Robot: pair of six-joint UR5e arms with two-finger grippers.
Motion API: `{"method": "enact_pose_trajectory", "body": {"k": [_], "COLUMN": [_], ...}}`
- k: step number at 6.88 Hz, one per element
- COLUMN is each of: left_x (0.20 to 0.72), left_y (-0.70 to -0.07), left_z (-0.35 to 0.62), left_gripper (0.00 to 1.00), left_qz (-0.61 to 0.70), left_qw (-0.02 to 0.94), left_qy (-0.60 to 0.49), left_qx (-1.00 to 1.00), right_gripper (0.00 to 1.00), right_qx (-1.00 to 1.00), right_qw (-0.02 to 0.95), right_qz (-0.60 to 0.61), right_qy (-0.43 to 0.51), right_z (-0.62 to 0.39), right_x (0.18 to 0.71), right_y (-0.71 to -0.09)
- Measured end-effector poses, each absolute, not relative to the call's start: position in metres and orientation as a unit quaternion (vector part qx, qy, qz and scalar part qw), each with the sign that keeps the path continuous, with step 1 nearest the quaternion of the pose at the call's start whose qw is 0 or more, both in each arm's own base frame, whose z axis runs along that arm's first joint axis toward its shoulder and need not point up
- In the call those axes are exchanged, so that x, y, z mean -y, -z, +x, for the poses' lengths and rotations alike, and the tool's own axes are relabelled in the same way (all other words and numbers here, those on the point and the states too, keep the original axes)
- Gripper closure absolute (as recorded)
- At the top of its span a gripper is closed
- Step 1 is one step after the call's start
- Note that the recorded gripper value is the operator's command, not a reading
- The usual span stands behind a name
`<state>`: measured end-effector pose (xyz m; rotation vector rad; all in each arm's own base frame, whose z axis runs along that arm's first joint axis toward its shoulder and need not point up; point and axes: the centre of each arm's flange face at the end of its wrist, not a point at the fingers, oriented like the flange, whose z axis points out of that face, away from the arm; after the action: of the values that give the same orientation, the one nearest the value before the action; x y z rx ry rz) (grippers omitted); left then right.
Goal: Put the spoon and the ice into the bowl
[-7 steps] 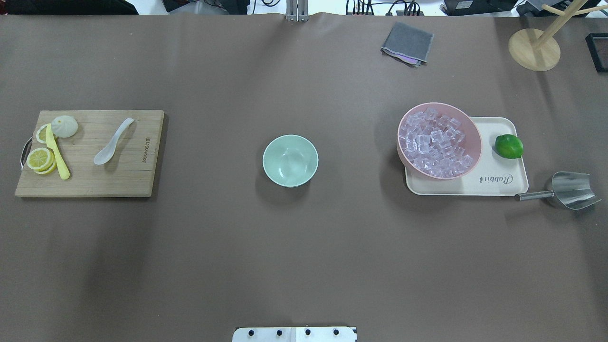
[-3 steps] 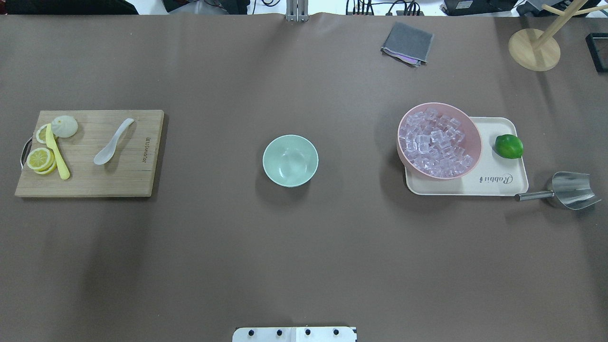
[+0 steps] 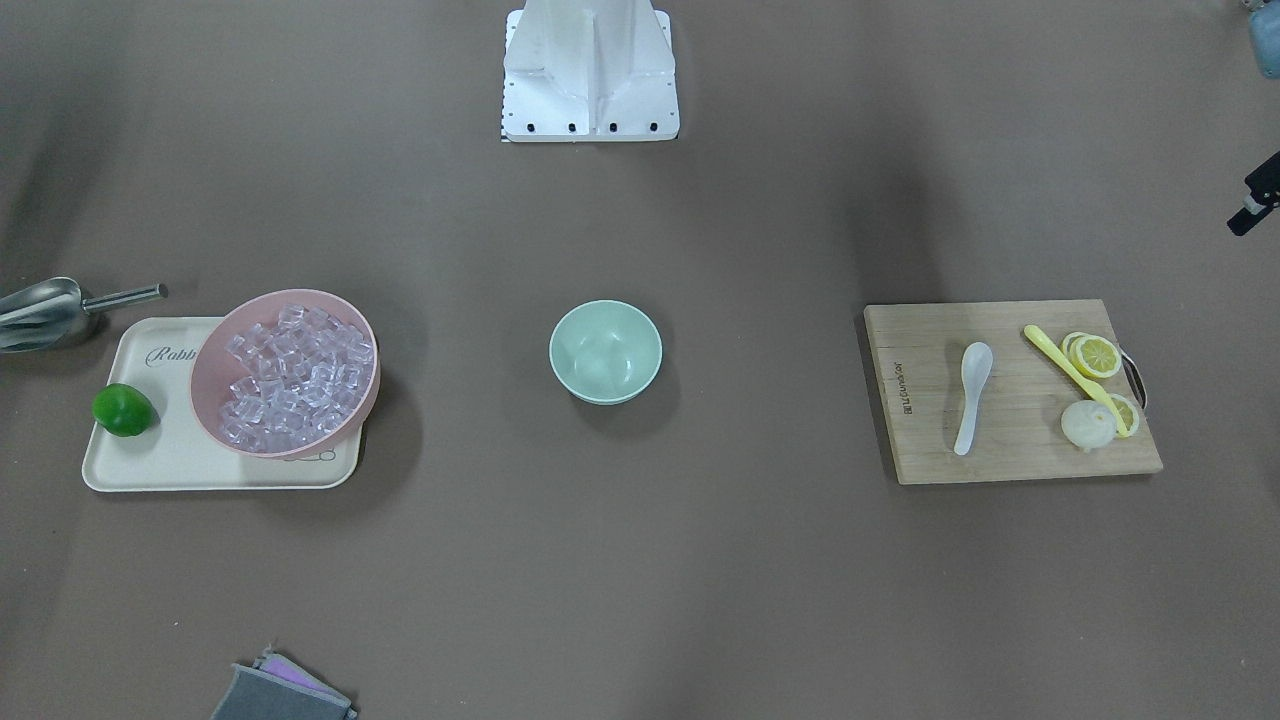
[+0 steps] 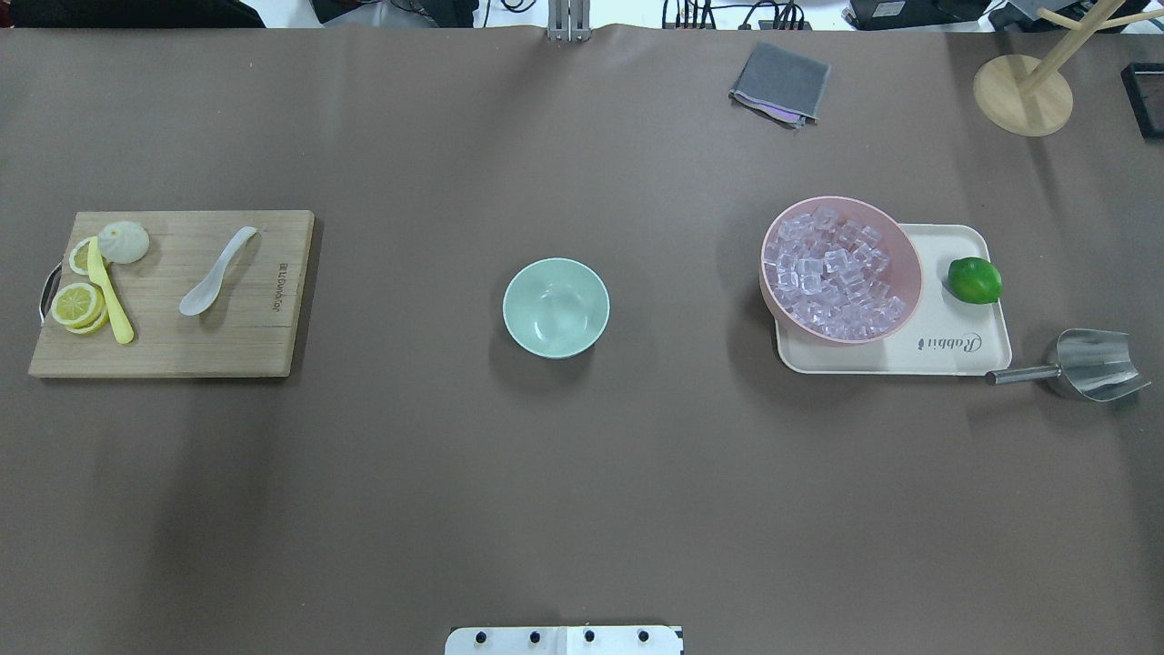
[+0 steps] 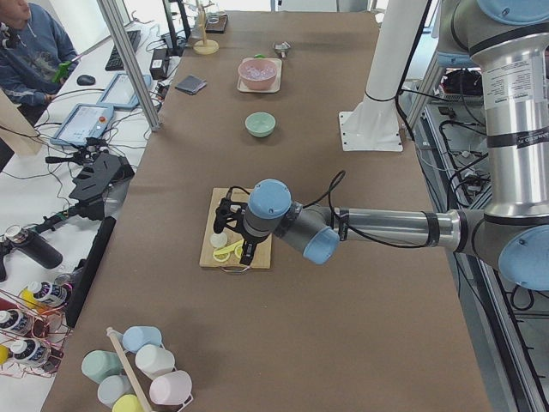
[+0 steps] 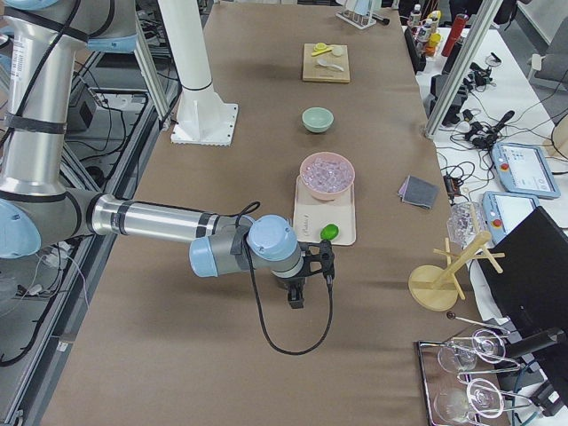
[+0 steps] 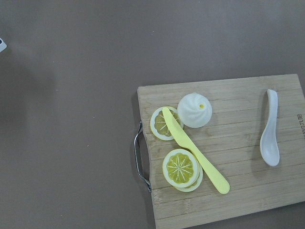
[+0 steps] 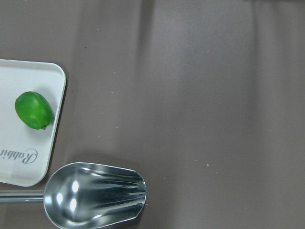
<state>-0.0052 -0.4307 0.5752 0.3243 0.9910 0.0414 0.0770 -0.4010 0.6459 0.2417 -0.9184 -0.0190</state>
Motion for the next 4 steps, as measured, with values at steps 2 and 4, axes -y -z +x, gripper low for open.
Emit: {"method": "enact_pose_trajectory", "body": {"k": [2,4], "left_x": [0.424,0.422], "left_y": [-0.574,-0.566], "left_z": [-0.002,0.005], "left_gripper": [0.02,0.02], "left_qz": [0.142,0.124], "left_qw": [0.855,0.844], "left_qy": [-0.021,0.003], "left_qx": [-0.498,-0.522], "right_gripper": [0.0,0.0], "right_qx": [0.466,0.489], "right_qw": [0.877,0.864], "right_qz": [0.117,0.118], "right_qy": [0.013,0.017], "right_z": [0.074,0.07], "right_x": [0.4,0.401], "right_y": [-0.642,-0.633]}}
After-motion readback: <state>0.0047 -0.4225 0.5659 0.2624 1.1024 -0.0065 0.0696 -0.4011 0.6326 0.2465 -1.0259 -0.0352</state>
